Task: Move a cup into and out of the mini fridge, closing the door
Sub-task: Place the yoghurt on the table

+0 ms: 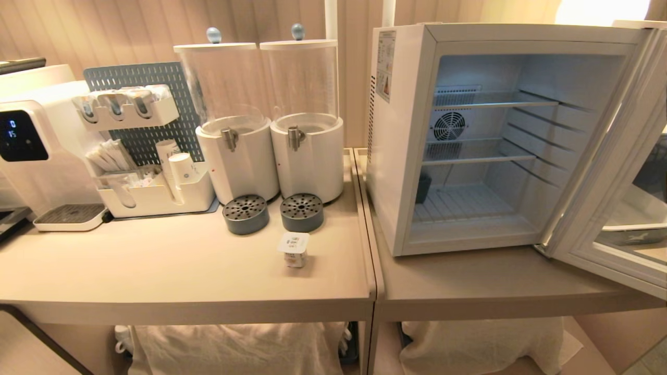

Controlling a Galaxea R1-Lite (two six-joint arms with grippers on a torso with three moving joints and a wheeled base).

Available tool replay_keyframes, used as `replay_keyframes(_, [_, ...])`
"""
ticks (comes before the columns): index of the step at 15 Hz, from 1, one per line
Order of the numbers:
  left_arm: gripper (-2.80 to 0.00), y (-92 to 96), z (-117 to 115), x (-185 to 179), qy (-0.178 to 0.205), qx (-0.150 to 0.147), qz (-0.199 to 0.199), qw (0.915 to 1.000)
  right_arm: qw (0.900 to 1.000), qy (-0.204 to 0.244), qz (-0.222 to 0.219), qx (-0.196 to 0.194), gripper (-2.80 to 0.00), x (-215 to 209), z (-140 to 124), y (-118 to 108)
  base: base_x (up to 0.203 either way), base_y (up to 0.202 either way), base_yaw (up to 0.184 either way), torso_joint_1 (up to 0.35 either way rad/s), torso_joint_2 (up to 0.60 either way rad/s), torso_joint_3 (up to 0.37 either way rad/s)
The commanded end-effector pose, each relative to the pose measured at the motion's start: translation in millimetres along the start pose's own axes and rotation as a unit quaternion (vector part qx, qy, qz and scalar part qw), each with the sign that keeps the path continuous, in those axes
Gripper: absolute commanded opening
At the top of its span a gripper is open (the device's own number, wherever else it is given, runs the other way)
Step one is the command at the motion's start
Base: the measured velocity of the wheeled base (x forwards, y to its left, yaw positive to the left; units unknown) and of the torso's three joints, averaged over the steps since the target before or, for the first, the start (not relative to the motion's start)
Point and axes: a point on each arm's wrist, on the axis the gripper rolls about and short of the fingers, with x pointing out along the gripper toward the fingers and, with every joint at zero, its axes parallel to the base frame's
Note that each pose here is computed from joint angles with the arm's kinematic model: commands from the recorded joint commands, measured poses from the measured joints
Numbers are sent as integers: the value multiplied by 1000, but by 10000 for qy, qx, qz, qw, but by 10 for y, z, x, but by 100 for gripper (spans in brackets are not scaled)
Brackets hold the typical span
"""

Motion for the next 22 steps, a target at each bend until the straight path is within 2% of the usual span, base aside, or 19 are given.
replay_keyframes(1, [-280, 0, -2, 0, 2, -2, 1, 10000, 9996, -275, 93, -74, -280, 101, -201, 2, 0, 0, 0, 0, 0, 0])
replay_keyframes(3, [-280, 0, -2, 0, 2, -2, 1, 10000, 9992, -17, 299, -252, -280, 195, -462, 6, 0, 0, 0, 0, 0, 0])
replay_keyframes(5, [-280, 0, -2, 0, 2, -2, 2, 10000, 9966, 496, 471, -463, -280, 239, -718, 3, 0, 0, 0, 0, 0, 0])
replay_keyframes(7, [-280, 0, 1, -1, -3, -2, 1, 10000, 9949, 730, 527, -450, -280, 244, -728, 5, 0, 0, 0, 0, 0, 0])
replay_keyframes(14, [-280, 0, 1, -1, 2, 6, 1, 10000, 9959, 619, 521, -408, -280, 232, -729, 4, 0, 13, 0, 0, 0, 1])
replay_keyframes(22, [-280, 0, 1, -1, 2, 6, 3, 10000, 9960, 628, 504, -386, -280, 232, -730, 3, 0, 188, 1, 4, 2, 3])
